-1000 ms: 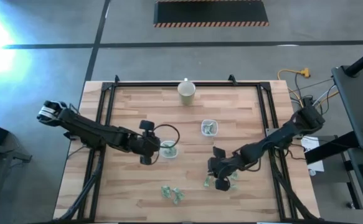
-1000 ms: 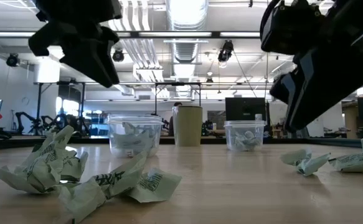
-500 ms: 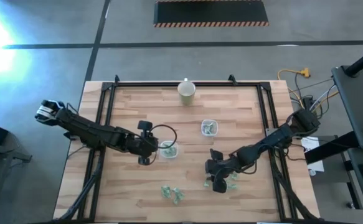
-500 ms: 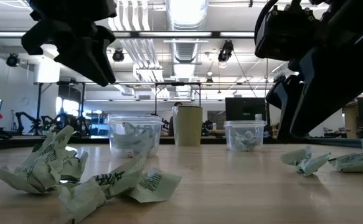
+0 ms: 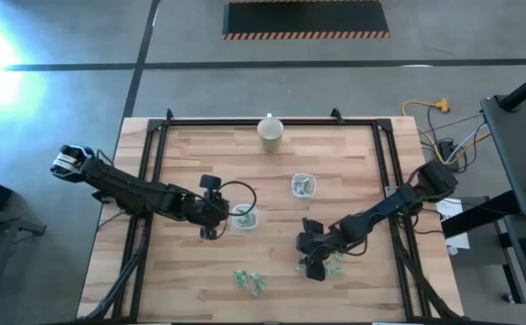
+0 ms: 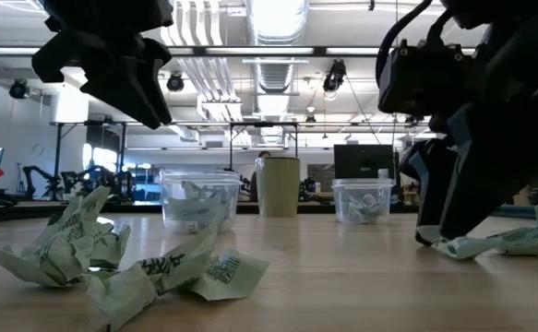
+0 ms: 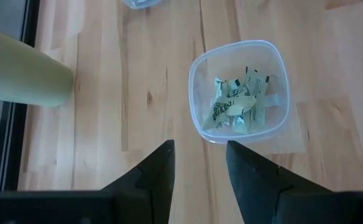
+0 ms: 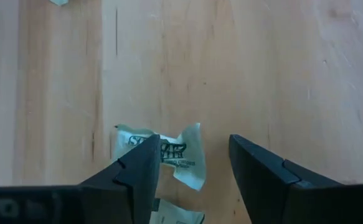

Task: Pick and place Stevia / Truvia into bins
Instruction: Put the green stevia packet into the right transparent container

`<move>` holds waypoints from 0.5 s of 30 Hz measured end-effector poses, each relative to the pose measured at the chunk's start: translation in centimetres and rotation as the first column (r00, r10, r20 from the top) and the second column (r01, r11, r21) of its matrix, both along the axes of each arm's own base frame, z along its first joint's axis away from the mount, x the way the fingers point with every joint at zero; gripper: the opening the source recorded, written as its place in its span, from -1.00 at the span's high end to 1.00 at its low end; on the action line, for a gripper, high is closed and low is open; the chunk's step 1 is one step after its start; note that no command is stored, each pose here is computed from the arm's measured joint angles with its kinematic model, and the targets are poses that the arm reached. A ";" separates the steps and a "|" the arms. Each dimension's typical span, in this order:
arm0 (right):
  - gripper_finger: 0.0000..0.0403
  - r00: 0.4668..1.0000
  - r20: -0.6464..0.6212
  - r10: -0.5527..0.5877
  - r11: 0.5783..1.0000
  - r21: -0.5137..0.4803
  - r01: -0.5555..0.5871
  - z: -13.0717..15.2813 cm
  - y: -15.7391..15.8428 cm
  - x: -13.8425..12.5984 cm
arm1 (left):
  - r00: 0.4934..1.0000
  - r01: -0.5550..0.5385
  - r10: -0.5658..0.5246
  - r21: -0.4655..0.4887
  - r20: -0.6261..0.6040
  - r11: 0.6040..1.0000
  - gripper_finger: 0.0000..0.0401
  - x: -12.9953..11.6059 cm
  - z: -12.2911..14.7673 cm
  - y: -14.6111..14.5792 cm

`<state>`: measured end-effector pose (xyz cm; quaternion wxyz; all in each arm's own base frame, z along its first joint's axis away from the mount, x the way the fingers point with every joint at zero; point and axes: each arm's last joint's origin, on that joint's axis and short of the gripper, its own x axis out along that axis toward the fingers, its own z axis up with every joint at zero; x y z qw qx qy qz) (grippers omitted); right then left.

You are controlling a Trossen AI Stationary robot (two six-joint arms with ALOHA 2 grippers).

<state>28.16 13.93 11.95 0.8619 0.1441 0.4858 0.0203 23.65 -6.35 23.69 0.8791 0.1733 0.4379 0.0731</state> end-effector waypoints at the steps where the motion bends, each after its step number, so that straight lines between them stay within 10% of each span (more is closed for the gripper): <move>1: 0.10 1.000 -0.002 0.000 1.000 -0.002 0.000 -0.1 0.0 0.0 | 1.000 0.000 0.000 0.000 0.001 1.000 0.36 0.0 0.0 0.0; 15: 0.66 0.999 -0.003 0.052 0.998 -0.045 -0.052 -0.2 0.0 -0.1 | 1.000 0.000 0.000 0.000 0.000 1.000 0.36 0.0 0.0 0.0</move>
